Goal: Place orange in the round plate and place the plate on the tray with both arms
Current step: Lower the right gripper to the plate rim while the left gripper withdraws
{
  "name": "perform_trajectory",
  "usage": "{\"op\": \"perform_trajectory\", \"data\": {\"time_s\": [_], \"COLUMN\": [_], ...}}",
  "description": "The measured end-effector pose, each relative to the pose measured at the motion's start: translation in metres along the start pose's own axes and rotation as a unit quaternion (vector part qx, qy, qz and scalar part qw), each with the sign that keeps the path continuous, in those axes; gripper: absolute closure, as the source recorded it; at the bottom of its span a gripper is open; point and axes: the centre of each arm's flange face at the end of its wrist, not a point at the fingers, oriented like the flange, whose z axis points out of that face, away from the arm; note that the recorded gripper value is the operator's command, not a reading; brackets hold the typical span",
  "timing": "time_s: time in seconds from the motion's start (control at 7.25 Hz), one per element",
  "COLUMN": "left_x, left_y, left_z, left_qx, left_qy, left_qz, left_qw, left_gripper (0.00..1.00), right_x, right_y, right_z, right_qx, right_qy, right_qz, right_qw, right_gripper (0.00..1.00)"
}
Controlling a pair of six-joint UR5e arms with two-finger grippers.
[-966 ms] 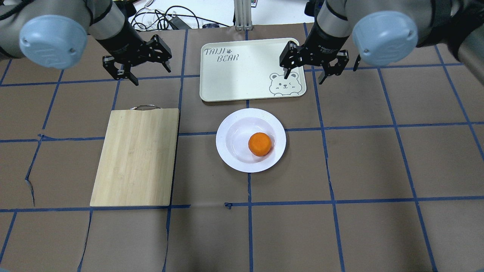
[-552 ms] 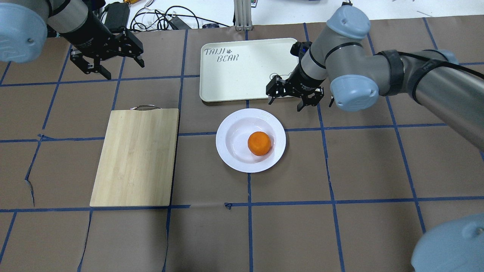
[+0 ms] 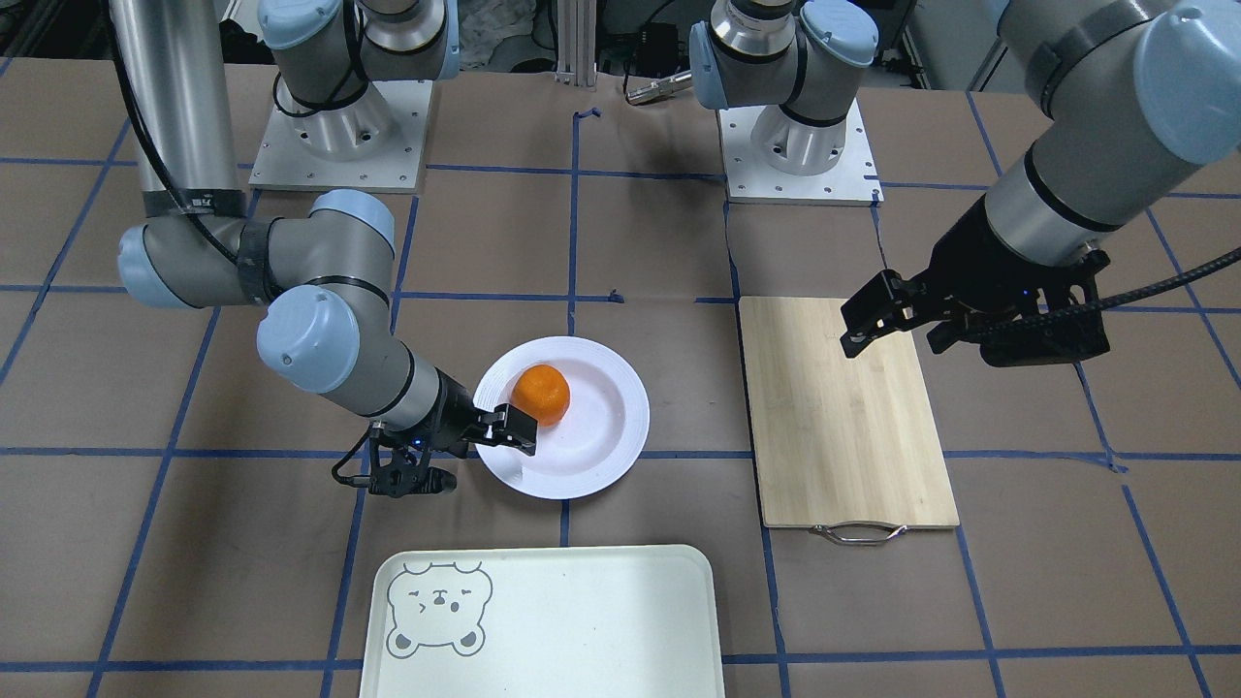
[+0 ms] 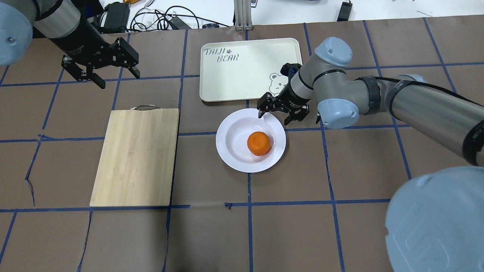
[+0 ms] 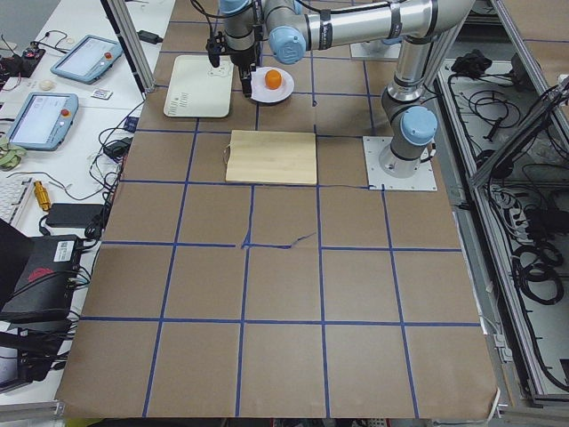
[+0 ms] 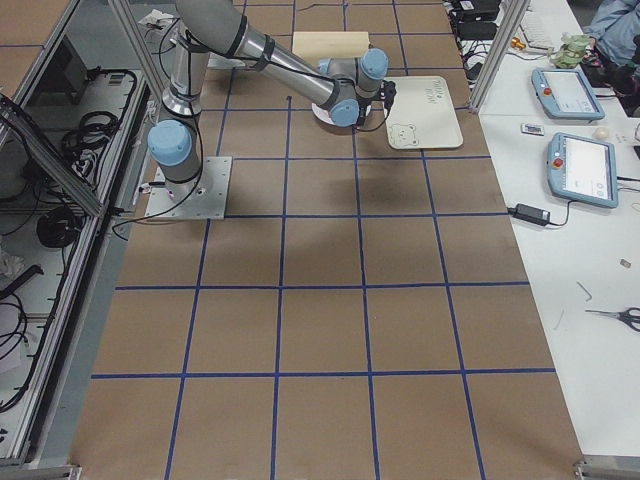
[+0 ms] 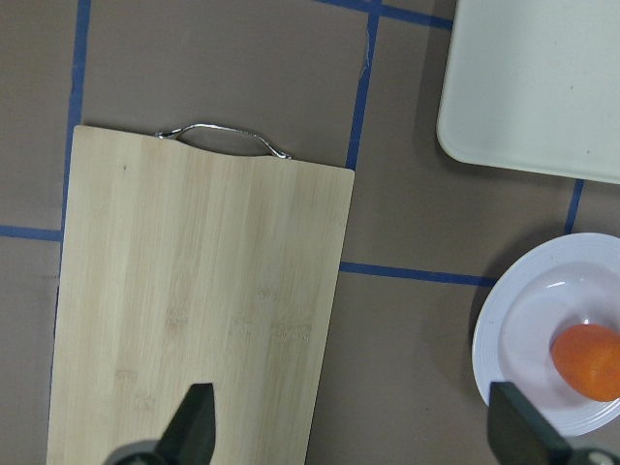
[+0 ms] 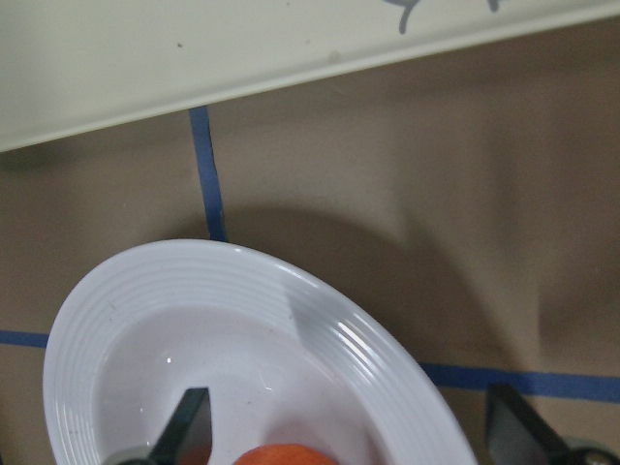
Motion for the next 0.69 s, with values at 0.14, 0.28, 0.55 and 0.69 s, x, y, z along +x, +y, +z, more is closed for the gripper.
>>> {"op": "perform_trajectory", "data": {"time_s": [0.14,0.28,0.55,0.69], "left_x": [0.003,0.004,0.004,0.006], "left_y": [0.004,0.008,0.021,0.028], "left_z": [-0.001,0.0,0.013,0.019], "left_qx": [-0.003,-0.005,-0.017,-0.021], "left_qy": [0.0,-0.001,-0.019,-0.033], "left_qz": [0.003,0.006,0.01,0.016], "left_qw": [1.0,1.0,0.9996,0.9991], "left_gripper": [0.0,0.0,0.0,0.0], "right_x": [0.001,0.003,0.012,0.016], "right_y": [0.0,0.001,0.011,0.015], "right_z": [0.003,0.006,0.016,0.02], "right_qx": [0.0,-0.003,-0.011,-0.012], "right_qy": [0.001,0.005,0.022,0.026], "right_qz": [-0.001,-0.001,0.003,0.004], "right_qw": [1.0,1.0,0.9997,0.9996], "right_gripper": [0.0,0.0,0.01,0.11]}}
